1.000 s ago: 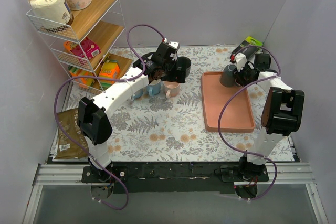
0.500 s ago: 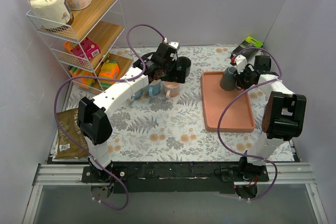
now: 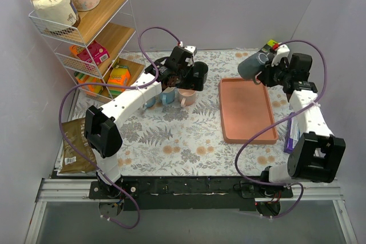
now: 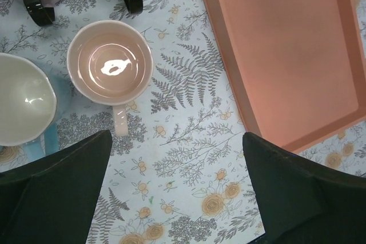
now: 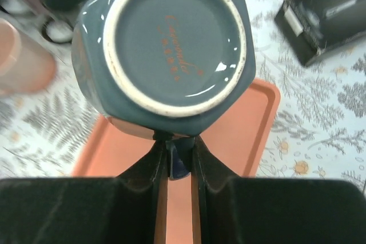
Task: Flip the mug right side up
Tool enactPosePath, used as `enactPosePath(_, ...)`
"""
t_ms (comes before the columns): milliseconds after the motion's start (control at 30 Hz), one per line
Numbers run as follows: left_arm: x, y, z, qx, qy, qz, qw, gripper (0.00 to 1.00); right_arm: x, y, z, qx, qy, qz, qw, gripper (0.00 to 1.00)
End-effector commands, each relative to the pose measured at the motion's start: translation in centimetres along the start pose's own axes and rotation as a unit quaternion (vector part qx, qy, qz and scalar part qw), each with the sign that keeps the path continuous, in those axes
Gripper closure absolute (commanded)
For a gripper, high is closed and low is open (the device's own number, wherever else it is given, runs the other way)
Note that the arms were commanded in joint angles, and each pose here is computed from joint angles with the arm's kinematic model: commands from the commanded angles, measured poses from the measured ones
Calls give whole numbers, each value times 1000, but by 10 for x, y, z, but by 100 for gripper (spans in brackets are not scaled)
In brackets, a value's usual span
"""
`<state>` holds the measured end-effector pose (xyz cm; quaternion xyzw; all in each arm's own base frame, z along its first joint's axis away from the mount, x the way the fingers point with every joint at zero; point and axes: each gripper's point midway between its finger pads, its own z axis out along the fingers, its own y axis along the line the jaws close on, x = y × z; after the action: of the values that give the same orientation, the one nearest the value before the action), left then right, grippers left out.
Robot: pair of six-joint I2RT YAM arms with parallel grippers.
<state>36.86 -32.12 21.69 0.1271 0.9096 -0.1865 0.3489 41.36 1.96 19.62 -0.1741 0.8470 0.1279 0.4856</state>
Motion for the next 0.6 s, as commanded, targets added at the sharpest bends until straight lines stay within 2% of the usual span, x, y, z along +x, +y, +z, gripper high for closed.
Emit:
enactPosePath(0,-15,-21,-21,58,-27,-2,998,2,-94,27,-43,-24,-164,64,984,99)
enactPosePath(67,-18,-30,-28,88,-36,6,995,2,-115,38,-56,-41,-200,68,977,99)
enactPosePath(200,-32,-63,-50,184,-73,23,980,2,-148,64,-94,-74,-268,128,952,99)
enactPosePath(367,-38,-91,-78,273,-103,24,956,2,-166,97,-116,-128,-288,200,928,99)
enactPosePath(467,-43,-105,-96,323,-124,11,938,2,-173,118,-128,-154,-321,239,904,99)
enactPosePath(500,-50,-111,-101,338,-138,8,931,2,-178,125,-136,-164,-335,270,888,99)
enactPosePath(533,-50,-114,-101,347,-138,2,928,2,-172,126,-132,-166,-336,290,881,99)
enactPosePath(567,-53,-116,-101,350,-134,-22,927,2,-177,146,-136,-197,-342,295,870,99)
